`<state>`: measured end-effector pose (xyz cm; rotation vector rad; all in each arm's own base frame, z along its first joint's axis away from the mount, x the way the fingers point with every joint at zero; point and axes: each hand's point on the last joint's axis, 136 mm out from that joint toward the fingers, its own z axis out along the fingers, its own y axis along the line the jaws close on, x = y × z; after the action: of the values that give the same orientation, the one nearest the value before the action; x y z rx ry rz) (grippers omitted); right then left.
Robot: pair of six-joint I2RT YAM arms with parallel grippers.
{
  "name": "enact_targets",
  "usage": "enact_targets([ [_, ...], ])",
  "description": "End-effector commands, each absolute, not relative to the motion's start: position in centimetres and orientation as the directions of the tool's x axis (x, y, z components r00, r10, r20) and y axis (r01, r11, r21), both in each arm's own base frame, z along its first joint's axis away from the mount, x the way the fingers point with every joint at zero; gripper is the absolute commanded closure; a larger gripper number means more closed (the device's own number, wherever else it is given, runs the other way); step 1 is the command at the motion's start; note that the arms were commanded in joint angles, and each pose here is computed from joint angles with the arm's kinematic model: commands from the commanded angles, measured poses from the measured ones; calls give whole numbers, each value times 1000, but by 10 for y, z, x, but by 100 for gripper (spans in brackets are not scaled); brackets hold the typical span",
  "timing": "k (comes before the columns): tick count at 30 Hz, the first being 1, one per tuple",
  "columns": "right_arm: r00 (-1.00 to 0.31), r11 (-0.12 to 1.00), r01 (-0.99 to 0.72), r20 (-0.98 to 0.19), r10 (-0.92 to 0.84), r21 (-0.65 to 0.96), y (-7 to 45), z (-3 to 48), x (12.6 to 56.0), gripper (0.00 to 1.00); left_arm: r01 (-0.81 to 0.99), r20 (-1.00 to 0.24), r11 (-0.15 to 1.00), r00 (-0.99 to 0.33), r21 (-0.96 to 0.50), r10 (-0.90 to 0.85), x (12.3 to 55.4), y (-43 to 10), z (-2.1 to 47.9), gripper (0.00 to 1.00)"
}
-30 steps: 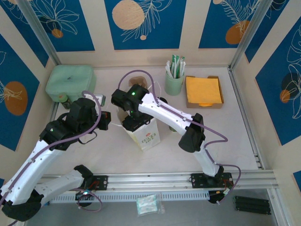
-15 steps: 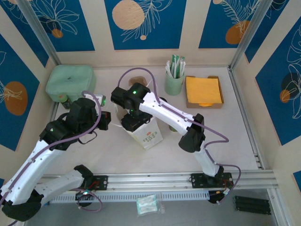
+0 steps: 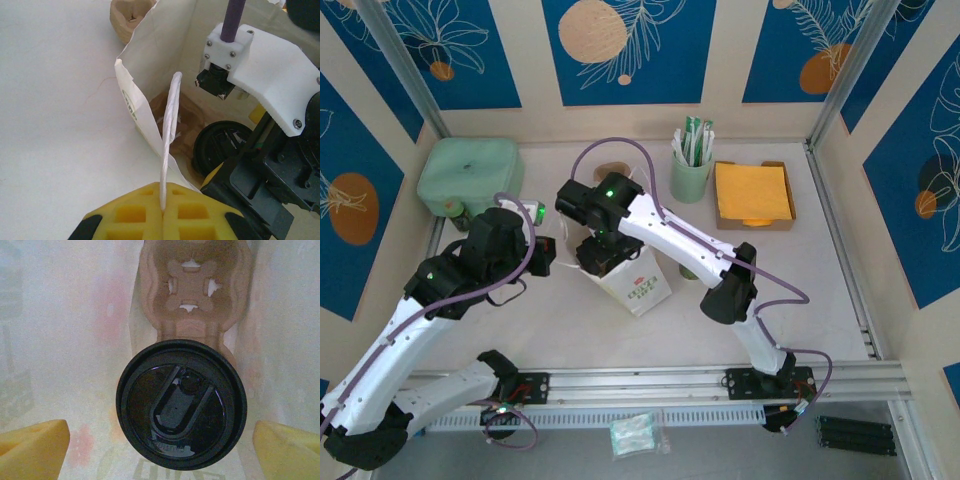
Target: Pack the takeout coffee
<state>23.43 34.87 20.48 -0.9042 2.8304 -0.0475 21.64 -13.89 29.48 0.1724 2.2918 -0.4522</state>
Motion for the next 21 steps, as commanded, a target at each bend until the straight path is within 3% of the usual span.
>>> enact_targets([
  [1,-819,819,-558,-72,-569,-133,313,223,216,5,273,-747,915,-663,-296,-43,219,-142,308,100],
  [21,-829,824,-547,-45,-558,-145,314,198,223,5,356,-788,876,-613,-326,-44,226,-160,344,100],
])
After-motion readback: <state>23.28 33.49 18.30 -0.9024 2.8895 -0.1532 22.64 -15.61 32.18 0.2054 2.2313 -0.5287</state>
